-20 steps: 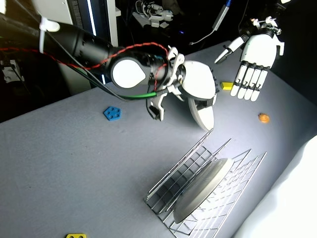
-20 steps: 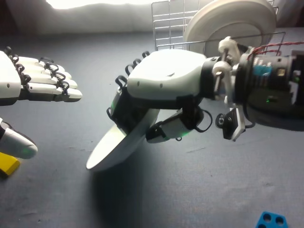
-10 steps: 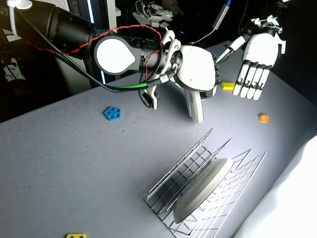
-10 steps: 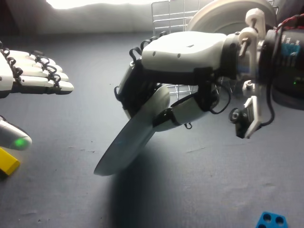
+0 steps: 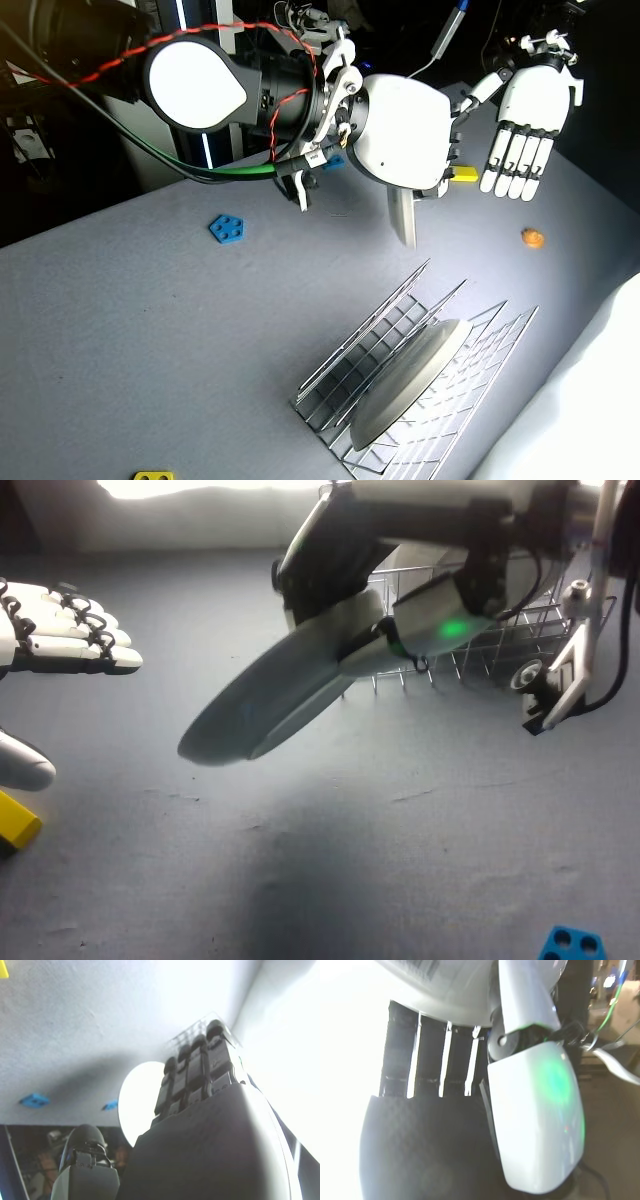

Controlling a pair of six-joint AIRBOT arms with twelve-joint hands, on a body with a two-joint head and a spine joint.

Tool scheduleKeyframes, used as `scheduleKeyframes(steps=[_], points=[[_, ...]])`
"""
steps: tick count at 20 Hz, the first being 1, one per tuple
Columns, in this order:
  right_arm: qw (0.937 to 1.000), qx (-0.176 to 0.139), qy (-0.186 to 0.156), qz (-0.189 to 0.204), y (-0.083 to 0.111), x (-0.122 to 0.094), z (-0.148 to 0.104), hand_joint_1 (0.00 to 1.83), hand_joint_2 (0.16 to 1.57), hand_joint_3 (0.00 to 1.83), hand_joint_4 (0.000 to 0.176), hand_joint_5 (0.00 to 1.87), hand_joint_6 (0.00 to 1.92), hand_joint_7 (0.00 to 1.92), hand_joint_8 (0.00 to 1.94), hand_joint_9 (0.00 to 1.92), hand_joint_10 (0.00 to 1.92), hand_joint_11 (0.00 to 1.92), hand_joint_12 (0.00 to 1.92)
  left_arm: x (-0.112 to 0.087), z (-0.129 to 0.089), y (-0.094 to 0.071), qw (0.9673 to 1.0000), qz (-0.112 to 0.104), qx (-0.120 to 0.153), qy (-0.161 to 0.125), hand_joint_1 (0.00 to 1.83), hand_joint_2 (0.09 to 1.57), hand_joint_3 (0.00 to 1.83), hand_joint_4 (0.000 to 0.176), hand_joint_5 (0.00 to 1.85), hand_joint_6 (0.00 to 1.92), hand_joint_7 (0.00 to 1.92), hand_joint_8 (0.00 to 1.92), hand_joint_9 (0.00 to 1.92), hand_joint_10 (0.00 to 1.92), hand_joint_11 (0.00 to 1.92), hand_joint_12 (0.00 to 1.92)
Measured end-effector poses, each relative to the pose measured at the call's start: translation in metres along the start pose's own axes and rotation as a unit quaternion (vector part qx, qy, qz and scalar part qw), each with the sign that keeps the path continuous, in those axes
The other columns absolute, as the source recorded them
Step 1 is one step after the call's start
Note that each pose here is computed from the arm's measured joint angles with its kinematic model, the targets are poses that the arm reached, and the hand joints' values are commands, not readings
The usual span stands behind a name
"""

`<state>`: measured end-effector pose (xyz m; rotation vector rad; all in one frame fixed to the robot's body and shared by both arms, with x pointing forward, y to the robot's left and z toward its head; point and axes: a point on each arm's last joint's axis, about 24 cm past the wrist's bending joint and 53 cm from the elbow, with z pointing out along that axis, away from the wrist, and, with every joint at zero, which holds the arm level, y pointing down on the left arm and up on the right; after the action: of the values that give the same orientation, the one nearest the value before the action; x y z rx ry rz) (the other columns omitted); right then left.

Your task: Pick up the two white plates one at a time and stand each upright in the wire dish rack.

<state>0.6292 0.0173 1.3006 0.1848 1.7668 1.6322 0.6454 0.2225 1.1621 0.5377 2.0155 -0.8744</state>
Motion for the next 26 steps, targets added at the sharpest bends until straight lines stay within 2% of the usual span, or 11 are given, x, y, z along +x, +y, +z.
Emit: scheduleKeyframes(steps=[3, 8, 9, 12, 14, 16, 20, 22, 25, 26], points=[[0.9974, 0.021, -0.022, 0.066, -0.007, -0.015, -0.004, 1.38, 1.09, 0.0, 0.0, 0.98, 1.04, 1.04, 0.85, 0.95, 1.06, 0.79, 1.11, -0.001, 0.003, -0.004, 1.0, 0.003, 0.005, -0.001, 0.0, 1.06, 0.0, 0.0, 0.01, 0.0, 0.0, 0.0, 0.0, 0.0, 0.0, 0.0], [0.9919, 0.034, -0.044, 0.115, -0.01, -0.032, -0.009, 1.37, 1.1, 0.0, 0.0, 0.96, 1.07, 1.02, 0.84, 0.92, 1.1, 0.8, 1.13, -0.001, 0.003, -0.003, 1.0, 0.007, 0.005, 0.0, 0.0, 1.07, 0.0, 0.0, 0.02, 0.01, 0.0, 0.0, 0.0, 0.0, 0.0, 0.0], [0.9895, 0.031, -0.05, 0.132, -0.008, -0.038, -0.009, 1.38, 1.09, 0.0, 0.0, 0.99, 1.02, 1.05, 0.79, 0.95, 1.08, 0.8, 1.15, -0.002, 0.003, -0.003, 1.0, 0.007, 0.004, 0.0, 0.0, 1.07, 0.0, 0.0, 0.02, 0.01, 0.0, 0.0, 0.0, 0.0, 0.0, 0.0], [0.981, 0.022, -0.066, 0.181, -0.004, -0.052, -0.013, 1.37, 1.11, 0.0, 0.0, 0.95, 1.09, 0.99, 0.87, 0.9, 1.15, 0.76, 1.17, -0.001, 0.004, -0.005, 0.9999, 0.014, 0.005, 0.002, 0.0, 1.07, 0.0, 0.0, 0.01, 0.0, 0.0, 0.0, 0.0, 0.0, 0.0, 0.0], [0.9771, 0.018, -0.076, 0.198, -0.003, -0.061, -0.015, 1.38, 1.09, 0.0, 0.0, 0.99, 1.02, 1.04, 0.81, 0.94, 1.09, 0.8, 1.16, -0.001, 0.004, -0.007, 0.9999, 0.013, 0.008, 0.002, 0.0, 1.08, 0.0, 0.0, 0.01, 0.0, 0.0, 0.0, 0.0, 0.0, 0.0, 0.0], [0.9723, 0.018, -0.087, 0.216, -0.005, -0.071, -0.018, 1.38, 1.1, 0.0, 0.0, 0.98, 1.03, 1.02, 0.85, 0.94, 1.1, 0.78, 1.17, -0.001, 0.004, -0.007, 0.9999, 0.013, 0.008, 0.003, 0.0, 1.07, 0.0, 0.0, 0.01, 0.0, 0.0, 0.0, 0.0, 0.0, 0.0, 0.0], [0.9591, 0.012, -0.11, 0.26, -0.008, -0.092, -0.022, 1.38, 1.08, 0.0, 0.0, 1.0, 0.99, 1.06, 0.8, 0.97, 1.04, 0.82, 1.13, 0.004, 0.004, -0.005, 0.9999, 0.014, 0.006, 0.009, 0.0, 1.08, 0.0, 0.0, 0.01, 0.0, 0.0, 0.0, 0.0, 0.0, 0.0, 0.0], [0.9601, 0.009, -0.117, 0.254, -0.007, -0.099, -0.025, 1.38, 1.09, 0.0, 0.0, 0.99, 1.02, 1.05, 0.84, 0.94, 1.07, 0.8, 1.13, 0.002, 0.004, -0.005, 0.9999, 0.013, 0.005, 0.007, 0.0, 1.07, 0.0, 0.0, 0.02, 0.01, 0.0, 0.0, 0.0, 0.0, 0.0, 0.0], [0.9616, 0.012, -0.117, 0.248, -0.008, -0.098, -0.025, 1.38, 1.08, 0.0, 0.0, 0.99, 1.01, 1.07, 0.8, 0.96, 1.04, 0.83, 1.11, 0.002, 0.004, -0.005, 0.9999, 0.013, 0.004, 0.007, 0.0, 1.07, 0.0, 0.0, 0.0, 0.0, 0.0, 0.0, 0.0, 0.0, 0.0, 0.0], [0.9619, 0.013, -0.117, 0.247, -0.008, -0.099, -0.025, 1.38, 1.1, 0.0, 0.0, 0.96, 1.05, 1.04, 0.85, 0.94, 1.08, 0.81, 1.14, 0.002, 0.004, -0.004, 0.9999, 0.013, 0.004, 0.007, 0.0, 1.07, 0.0, 0.0, 0.01, 0.0, 0.0, 0.0, 0.0, 0.0, 0.0, 0.0]])
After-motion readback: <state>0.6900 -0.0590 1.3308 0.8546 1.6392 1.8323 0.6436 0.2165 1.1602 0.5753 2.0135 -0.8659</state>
